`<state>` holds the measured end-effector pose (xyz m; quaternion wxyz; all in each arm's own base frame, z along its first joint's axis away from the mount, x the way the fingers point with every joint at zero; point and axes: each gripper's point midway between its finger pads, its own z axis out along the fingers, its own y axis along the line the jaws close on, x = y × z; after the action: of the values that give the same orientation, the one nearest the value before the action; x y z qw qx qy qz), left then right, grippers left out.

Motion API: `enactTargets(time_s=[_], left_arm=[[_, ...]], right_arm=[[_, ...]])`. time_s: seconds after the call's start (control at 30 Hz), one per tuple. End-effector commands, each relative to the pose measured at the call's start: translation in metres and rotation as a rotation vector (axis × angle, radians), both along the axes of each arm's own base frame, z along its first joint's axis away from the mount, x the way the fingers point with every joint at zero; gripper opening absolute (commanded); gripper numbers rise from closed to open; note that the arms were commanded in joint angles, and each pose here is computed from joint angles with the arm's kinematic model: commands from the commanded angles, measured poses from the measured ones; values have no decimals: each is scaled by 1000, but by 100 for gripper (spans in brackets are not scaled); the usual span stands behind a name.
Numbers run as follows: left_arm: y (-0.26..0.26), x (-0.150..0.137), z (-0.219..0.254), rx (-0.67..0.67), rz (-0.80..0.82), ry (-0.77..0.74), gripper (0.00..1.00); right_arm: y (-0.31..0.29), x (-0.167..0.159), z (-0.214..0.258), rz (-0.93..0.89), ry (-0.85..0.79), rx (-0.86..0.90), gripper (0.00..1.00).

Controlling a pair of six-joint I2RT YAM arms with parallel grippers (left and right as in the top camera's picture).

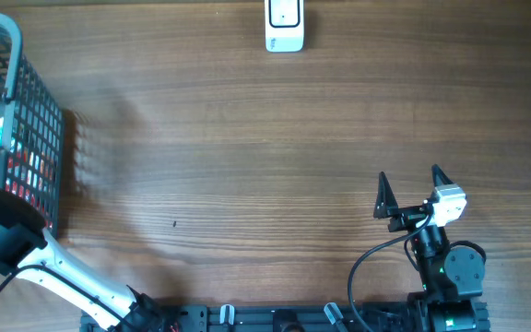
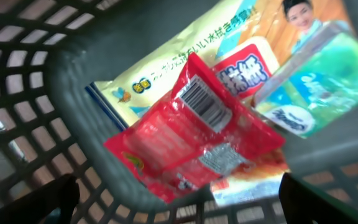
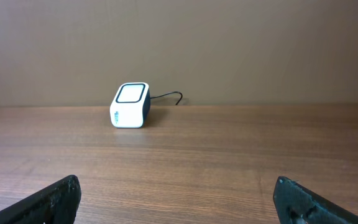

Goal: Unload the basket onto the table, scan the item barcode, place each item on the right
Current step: 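Reach the left gripper into the grey basket toward the red snack bag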

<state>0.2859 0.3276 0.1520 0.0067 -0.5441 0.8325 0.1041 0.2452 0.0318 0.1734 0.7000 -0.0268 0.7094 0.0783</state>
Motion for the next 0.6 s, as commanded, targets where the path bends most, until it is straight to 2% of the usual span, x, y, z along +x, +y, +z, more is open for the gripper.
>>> enactTargets(time_s=[0.0,0.33,0.57], left_arm=[[1,-1,-24,-33,-9,14,100],[-4,-4,-76,-71,-6,33,100],[-8,-7,-85,-86,-6,44,96]], right_arm=[[0,0,1,-3,-7,-14,100],[0,0,1,-3,-7,-14,100],[0,0,1,-3,-7,-14,100]])
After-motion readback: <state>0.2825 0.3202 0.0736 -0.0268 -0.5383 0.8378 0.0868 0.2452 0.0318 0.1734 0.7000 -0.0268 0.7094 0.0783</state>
